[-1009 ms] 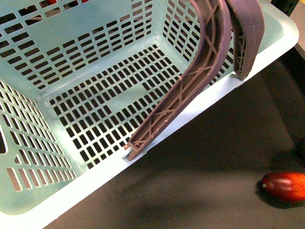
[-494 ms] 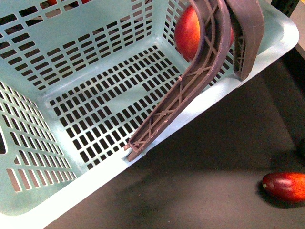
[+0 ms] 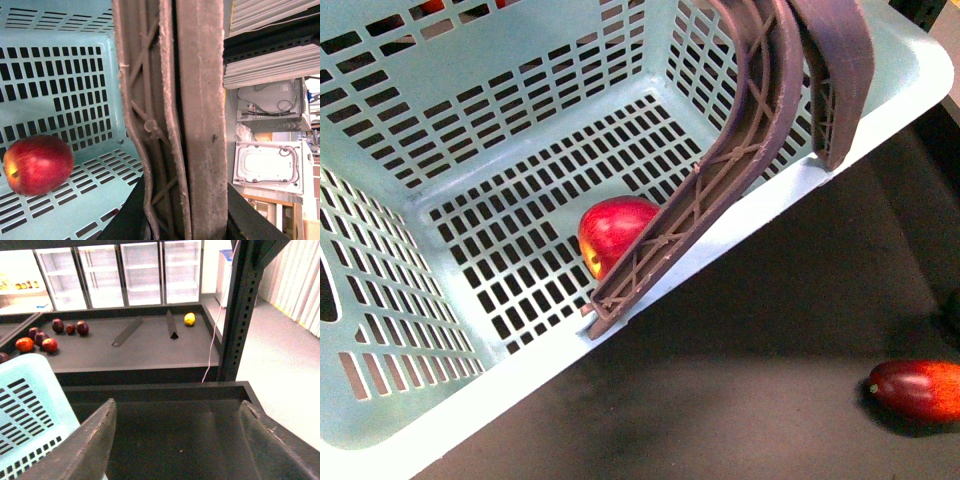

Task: Pick apple with right arm and hold basket with left

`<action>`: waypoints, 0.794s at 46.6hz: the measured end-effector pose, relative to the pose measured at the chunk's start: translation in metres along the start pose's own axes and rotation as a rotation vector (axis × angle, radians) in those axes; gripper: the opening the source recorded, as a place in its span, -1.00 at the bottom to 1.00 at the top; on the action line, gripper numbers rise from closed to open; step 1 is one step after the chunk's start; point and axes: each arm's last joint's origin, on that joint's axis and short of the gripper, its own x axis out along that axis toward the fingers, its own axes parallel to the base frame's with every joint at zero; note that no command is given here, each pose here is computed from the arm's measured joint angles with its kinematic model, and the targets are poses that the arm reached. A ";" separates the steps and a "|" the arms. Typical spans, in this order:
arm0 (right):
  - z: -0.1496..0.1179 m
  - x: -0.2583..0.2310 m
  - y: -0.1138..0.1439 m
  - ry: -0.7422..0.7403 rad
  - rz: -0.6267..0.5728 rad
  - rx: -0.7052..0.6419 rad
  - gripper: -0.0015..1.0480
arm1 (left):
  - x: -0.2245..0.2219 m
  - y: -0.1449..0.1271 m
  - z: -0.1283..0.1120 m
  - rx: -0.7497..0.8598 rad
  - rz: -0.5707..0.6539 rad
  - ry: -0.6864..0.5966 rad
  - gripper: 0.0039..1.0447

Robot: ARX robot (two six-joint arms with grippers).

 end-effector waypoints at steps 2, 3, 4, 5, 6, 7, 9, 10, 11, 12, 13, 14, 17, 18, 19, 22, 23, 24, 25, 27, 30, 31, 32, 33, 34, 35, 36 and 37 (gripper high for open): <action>-0.009 -0.008 -0.003 -0.012 0.010 -0.007 0.24 | 0.000 0.000 0.000 -0.001 -0.001 0.002 -0.65; -0.013 -0.011 -0.005 -0.009 0.012 -0.010 0.17 | 0.000 0.000 0.000 0.000 -0.002 0.003 -0.65; -0.019 -0.015 -0.007 -0.002 0.014 -0.014 0.07 | 0.000 0.000 -0.001 0.001 -0.003 0.005 -0.65; -0.024 -0.018 -0.008 0.006 0.013 -0.018 0.00 | 0.000 0.000 -0.001 0.000 -0.003 0.006 -0.65; -0.030 -0.022 -0.010 0.016 0.012 -0.023 -0.10 | 0.000 0.000 -0.001 0.000 -0.005 0.008 -0.65; -0.034 -0.024 -0.011 0.021 0.011 -0.026 -0.16 | 0.000 0.000 -0.001 0.000 -0.005 0.009 -0.65; -0.040 -0.029 -0.013 0.028 0.011 -0.029 -0.30 | 0.000 0.000 -0.001 -0.001 -0.005 0.008 -0.65; -0.041 -0.030 -0.014 0.029 0.010 -0.029 -0.33 | 0.000 0.000 -0.001 -0.001 -0.004 0.007 -0.65; -0.043 -0.032 -0.015 0.028 0.011 -0.030 -0.40 | 0.000 0.000 0.000 -0.001 -0.003 0.005 -0.65; -0.045 -0.034 -0.016 0.027 0.011 -0.030 -0.47 | 0.000 0.000 0.000 -0.001 -0.001 0.002 -0.65; -0.046 -0.035 -0.016 0.026 0.011 -0.031 -0.50 | 0.000 0.000 0.000 0.000 0.000 0.000 -0.65; -0.047 -0.038 -0.017 0.024 0.011 -0.031 -0.57 | 0.000 0.000 0.000 0.000 0.000 0.000 -0.65; -0.051 -0.043 -0.019 0.020 0.012 -0.031 -0.73 | 0.000 0.000 0.000 0.001 0.003 -0.006 -0.65; -0.053 -0.045 -0.020 0.020 0.014 -0.031 -0.80 | 0.000 0.000 0.000 0.002 0.003 -0.006 -0.65; -0.053 -0.045 -0.020 0.019 0.012 -0.032 -0.84 | 0.000 0.000 0.000 0.001 0.003 -0.006 -0.65; -0.058 -0.050 -0.022 0.020 0.010 -0.037 -0.96 | 0.000 0.000 0.000 0.001 0.003 -0.005 -0.65; -0.059 -0.052 -0.023 0.020 0.009 -0.032 -0.96 | 0.000 0.000 0.000 0.001 0.002 -0.003 -0.65; -0.061 -0.054 -0.024 0.021 0.011 -0.034 -0.96 | 0.000 0.000 0.000 0.000 0.001 -0.002 -0.65; -0.062 -0.055 -0.025 0.021 0.016 -0.034 -0.96 | 0.000 0.000 0.000 0.000 0.001 -0.001 -0.65; -0.065 -0.058 -0.029 0.022 0.030 -0.034 -0.96 | 0.000 0.000 0.000 0.000 -0.001 0.002 -0.65; -0.068 -0.063 -0.033 0.020 0.017 -0.034 -0.96 | 0.000 0.000 0.000 -0.001 -0.003 0.005 -0.65; -0.069 -0.063 -0.033 0.019 0.012 -0.034 -0.96 | 0.000 0.000 0.000 -0.001 -0.003 0.005 -0.65; -0.070 -0.065 -0.034 0.019 0.007 -0.034 -0.96 | 0.000 0.000 0.000 -0.001 -0.003 0.005 -0.65; -0.071 -0.066 -0.035 0.019 0.005 -0.034 -0.96 | 0.000 0.000 0.000 -0.001 -0.003 0.005 -0.65; -0.072 -0.068 -0.035 0.019 0.005 -0.034 -0.96 | 0.000 0.000 0.000 -0.001 -0.003 0.005 -0.65; -0.074 -0.070 -0.035 0.019 0.007 -0.034 -0.96 | 0.000 0.000 0.000 -0.001 -0.002 0.003 -0.65; -0.075 -0.072 -0.035 0.019 0.009 -0.034 -0.96 | 0.000 0.000 0.000 0.000 -0.001 0.001 -0.65; -0.076 -0.073 -0.035 0.019 0.009 -0.034 -0.96 | 0.000 0.000 0.000 0.000 0.000 0.001 -0.65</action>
